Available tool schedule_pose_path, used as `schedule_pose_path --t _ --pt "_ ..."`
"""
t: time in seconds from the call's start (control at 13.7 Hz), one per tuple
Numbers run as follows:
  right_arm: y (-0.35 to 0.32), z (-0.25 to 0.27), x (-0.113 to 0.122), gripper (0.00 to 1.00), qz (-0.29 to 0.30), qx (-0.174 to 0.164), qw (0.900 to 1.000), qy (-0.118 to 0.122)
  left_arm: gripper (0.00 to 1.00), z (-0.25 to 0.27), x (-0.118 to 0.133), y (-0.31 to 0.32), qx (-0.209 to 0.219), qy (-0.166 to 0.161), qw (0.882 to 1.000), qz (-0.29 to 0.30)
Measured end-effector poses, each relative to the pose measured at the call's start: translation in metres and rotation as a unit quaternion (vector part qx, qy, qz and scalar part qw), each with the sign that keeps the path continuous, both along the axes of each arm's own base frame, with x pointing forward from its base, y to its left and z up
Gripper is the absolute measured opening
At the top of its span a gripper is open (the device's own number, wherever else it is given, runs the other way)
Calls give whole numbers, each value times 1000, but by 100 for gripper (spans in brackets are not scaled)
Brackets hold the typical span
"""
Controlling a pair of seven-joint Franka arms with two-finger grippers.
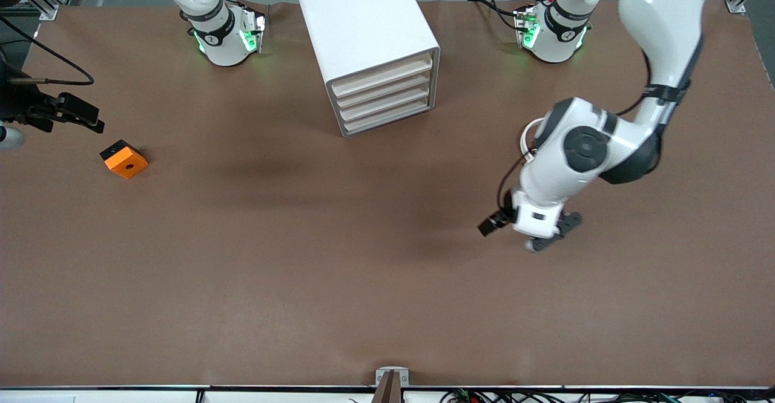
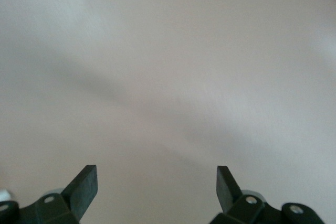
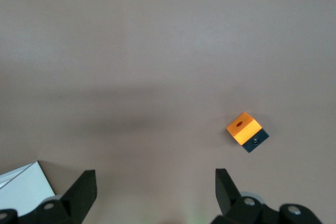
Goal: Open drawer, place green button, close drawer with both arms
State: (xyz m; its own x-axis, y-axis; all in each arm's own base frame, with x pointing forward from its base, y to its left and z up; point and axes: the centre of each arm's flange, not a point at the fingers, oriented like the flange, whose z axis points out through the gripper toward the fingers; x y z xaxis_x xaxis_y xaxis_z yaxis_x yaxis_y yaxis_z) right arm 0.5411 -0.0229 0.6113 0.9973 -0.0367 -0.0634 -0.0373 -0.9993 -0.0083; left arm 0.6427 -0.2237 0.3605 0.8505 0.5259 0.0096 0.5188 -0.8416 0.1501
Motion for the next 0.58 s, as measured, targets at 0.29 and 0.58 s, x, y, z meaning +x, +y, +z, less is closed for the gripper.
schedule_pose_path --t 0.29,0.58 --pt "1 20 -2 100 1 -1 1000 -13 100 48 27 80 17 -11 1000 19" --pt "0 27 -4 100 0 -1 1000 -15 100 124 26 133 52 -10 998 -26"
